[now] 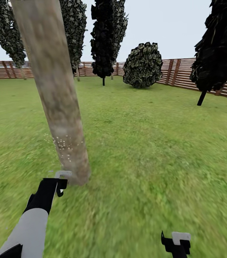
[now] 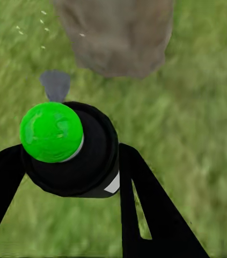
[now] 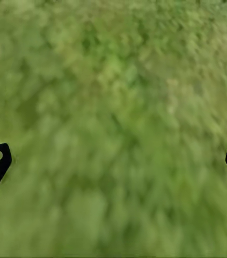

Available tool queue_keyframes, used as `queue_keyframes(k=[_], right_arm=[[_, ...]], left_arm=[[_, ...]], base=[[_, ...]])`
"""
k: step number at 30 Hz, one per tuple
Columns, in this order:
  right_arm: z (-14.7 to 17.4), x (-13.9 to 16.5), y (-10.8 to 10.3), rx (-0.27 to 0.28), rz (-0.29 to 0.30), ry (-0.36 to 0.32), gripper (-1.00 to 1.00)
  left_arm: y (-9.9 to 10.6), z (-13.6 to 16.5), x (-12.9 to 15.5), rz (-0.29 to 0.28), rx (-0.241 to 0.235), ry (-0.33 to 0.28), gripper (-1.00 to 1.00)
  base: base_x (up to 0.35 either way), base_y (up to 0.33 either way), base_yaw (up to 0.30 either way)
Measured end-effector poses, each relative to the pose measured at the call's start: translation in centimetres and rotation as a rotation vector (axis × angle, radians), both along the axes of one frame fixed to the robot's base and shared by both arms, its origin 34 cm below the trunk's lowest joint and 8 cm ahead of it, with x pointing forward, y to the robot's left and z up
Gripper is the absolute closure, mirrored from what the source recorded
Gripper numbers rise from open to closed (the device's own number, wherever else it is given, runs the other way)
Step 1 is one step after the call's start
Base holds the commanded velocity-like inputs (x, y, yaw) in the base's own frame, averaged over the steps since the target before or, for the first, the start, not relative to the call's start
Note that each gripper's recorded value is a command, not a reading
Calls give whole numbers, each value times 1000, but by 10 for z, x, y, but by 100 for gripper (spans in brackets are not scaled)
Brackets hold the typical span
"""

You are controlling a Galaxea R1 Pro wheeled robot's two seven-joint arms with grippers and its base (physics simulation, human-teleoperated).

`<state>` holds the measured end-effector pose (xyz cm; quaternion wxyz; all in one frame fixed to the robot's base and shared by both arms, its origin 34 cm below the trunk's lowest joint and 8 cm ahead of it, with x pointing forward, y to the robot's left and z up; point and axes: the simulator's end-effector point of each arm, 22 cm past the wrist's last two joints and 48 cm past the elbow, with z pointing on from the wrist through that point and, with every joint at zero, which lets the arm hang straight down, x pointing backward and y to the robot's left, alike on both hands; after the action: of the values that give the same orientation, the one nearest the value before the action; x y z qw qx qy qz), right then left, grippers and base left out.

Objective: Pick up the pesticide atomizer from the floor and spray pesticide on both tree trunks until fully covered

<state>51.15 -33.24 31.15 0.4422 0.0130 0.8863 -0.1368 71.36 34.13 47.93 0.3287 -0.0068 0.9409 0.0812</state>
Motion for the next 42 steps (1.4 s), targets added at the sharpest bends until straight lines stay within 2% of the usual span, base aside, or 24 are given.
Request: queue_keyframes(k=[1,2,3,7,11,14,16,17,18,19,22,24,28,32,36,42], right_arm=[[0,0,0,0,0,0,-100],[0,0,0,0,-1,0,-100],[0,0,-1,-1,-1,-1,-100],[0,0,-2,-3,1,0,-100],[0,0,-1,-5,5,0,-100],[0,2,3,-15,40,3,-100],[-2,3,12,1,79,9,-100],[-6,3,31,55,157,21,-100],[-8,3,44,93,207,28,-100],[-8,3,50,111,230,31,-100],[-9,2,53,130,259,35,-100],[-9,2,52,131,261,36,-100],[-9,2,51,131,261,36,-100],[-9,2,53,133,261,37,-100],[-10,1,52,133,259,38,-100],[-8,2,32,81,192,30,-100]], left_arm=[[8,2,0,6,12,-4,100],[35,8,-1,25,46,-8,100],[37,9,0,27,47,-11,100],[29,5,-1,16,38,-7,100],[31,-5,-7,15,37,17,100],[24,-28,-13,-28,38,17,100],[32,-39,-20,-19,62,15,100],[40,-41,-23,-3,94,3,100],[43,-43,-24,9,94,-7,100],[44,-44,-26,22,86,-15,100],[50,-48,-31,71,47,-46,100],[52,-57,-41,72,48,-54,100],[59,-61,-47,82,81,-71,100],[53,-83,-67,84,75,-16,100],[45,-95,-74,76,60,13,100],[38,-101,-78,70,53,30,100]], base=[[0,0,205],[18,0,43],[58,-31,27],[176,-168,6],[232,-195,0],[240,-187,0],[182,-129,0],[64,-41,0],[41,-26,0],[26,-17,0],[7,-5,0],[1,-1,0],[0,0,18],[0,0,199],[172,0,210],[283,-98,21]])
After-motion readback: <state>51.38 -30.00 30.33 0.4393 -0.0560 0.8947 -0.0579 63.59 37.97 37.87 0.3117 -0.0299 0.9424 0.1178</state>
